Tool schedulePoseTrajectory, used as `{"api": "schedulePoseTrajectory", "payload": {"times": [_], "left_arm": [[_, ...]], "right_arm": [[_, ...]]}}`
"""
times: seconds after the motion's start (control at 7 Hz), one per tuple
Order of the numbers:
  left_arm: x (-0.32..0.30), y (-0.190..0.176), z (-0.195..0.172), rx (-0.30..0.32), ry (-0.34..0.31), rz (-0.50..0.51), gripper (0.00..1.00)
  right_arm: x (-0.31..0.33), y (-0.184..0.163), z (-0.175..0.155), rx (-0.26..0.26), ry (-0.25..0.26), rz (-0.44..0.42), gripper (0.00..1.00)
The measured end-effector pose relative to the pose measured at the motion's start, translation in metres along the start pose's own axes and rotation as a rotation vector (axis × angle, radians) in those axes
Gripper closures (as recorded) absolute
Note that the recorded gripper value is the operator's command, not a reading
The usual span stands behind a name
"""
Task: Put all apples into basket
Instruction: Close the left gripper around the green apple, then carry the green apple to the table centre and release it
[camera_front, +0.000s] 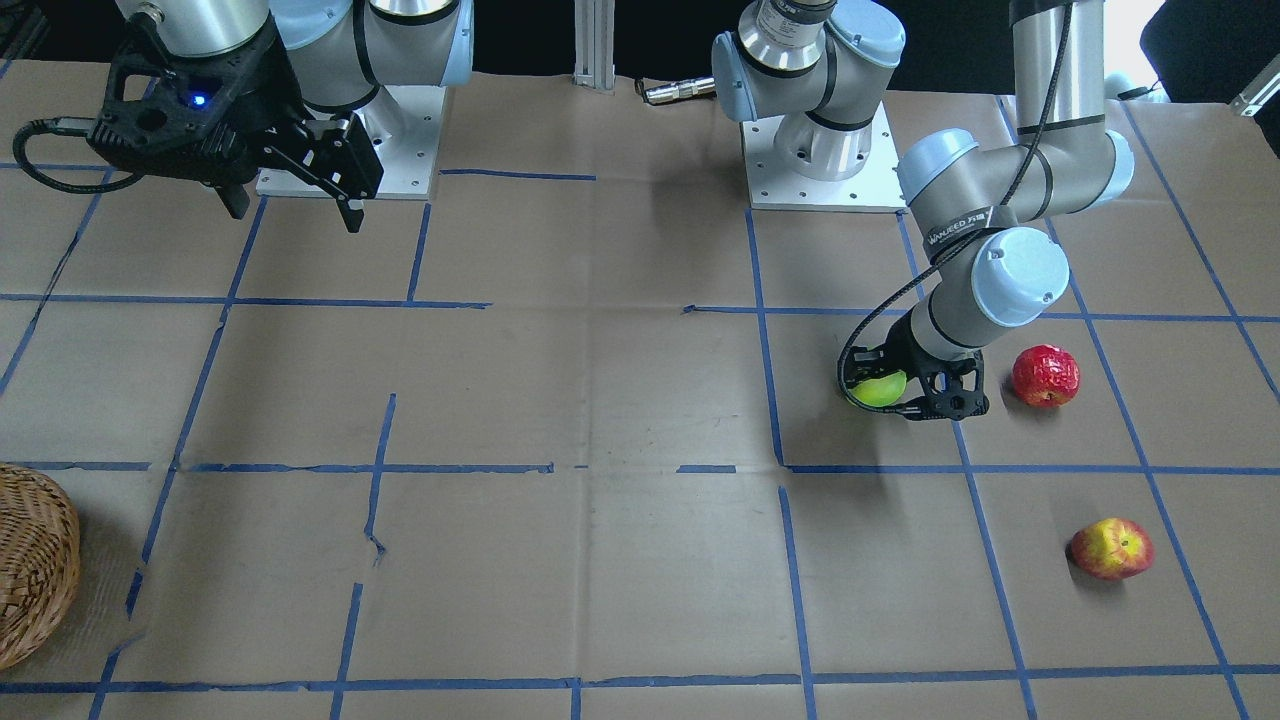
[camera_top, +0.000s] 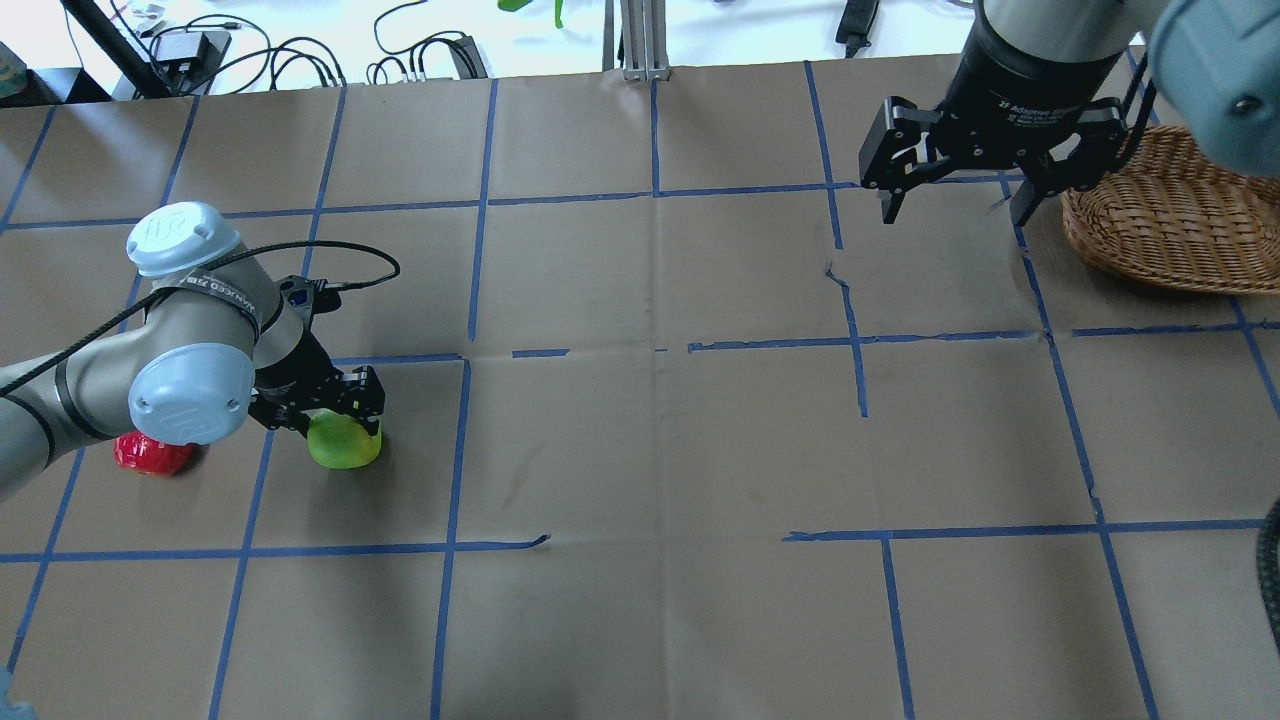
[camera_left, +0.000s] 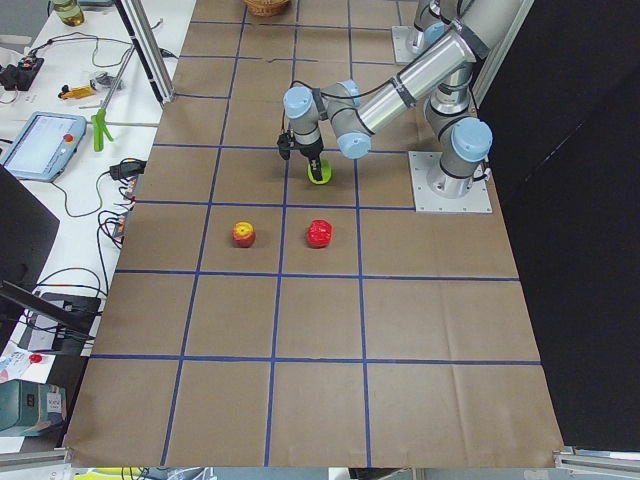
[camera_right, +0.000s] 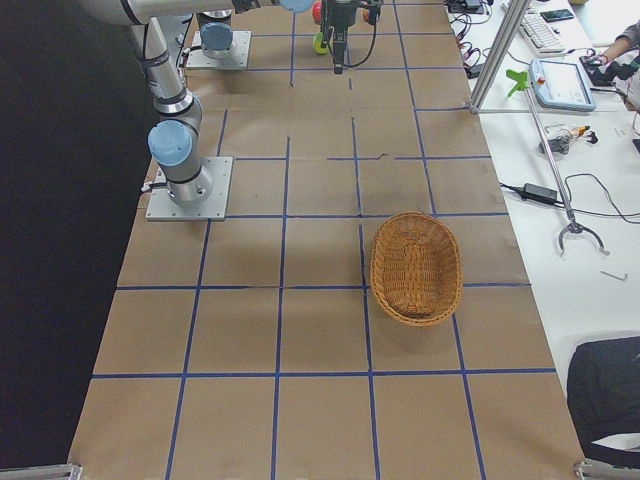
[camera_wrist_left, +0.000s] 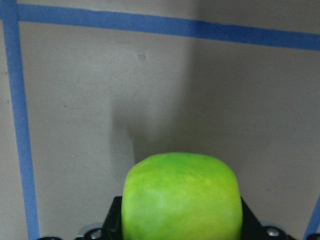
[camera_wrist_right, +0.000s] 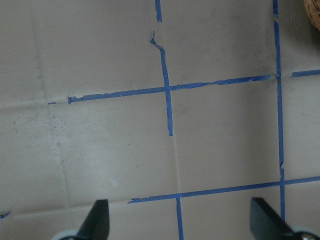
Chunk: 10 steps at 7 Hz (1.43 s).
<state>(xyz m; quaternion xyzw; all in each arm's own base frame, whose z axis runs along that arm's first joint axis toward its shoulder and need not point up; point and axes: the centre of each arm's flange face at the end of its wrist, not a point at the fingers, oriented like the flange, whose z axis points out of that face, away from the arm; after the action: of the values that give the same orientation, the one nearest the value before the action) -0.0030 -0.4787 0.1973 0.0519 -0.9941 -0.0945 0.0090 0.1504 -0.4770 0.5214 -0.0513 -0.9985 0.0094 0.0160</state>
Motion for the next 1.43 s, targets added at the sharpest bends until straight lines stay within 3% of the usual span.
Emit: {"api": "schedulePoseTrajectory", "payload": {"times": [0.14,0.43,0.71,1.0,1.29,1.43], "left_arm": [[0.004,-0.002,-0.01,0.022,0.006,0.004,0.73],[0.046,-0.014,-0.068,0.126,0.058,0.079,0.73],[0.151,-0.023,-0.113,0.178,0.056,0.227,0.73],[0.281,-0.044,-0.104,0.155,0.027,0.317,0.73],[0.361,-0.073,-0.067,0.116,-0.017,0.34,0.72],[0.38,-0.079,-0.05,0.097,-0.029,0.341,0.56]], "right_arm": [[0.0,0.0,0.0,0.0,0.0,0.0,0.0],[0.0,0.0,0.0,0.001,0.0,0.0,0.0],[0.0,0.0,-0.001,0.002,-0.002,-0.001,0.0],[0.0,0.0,-0.001,0.003,-0.002,0.0,0.0],[-0.001,0.0,-0.001,0.004,-0.002,0.0,0.0],[-0.001,0.0,-0.002,0.005,-0.002,0.0,0.0]]}}
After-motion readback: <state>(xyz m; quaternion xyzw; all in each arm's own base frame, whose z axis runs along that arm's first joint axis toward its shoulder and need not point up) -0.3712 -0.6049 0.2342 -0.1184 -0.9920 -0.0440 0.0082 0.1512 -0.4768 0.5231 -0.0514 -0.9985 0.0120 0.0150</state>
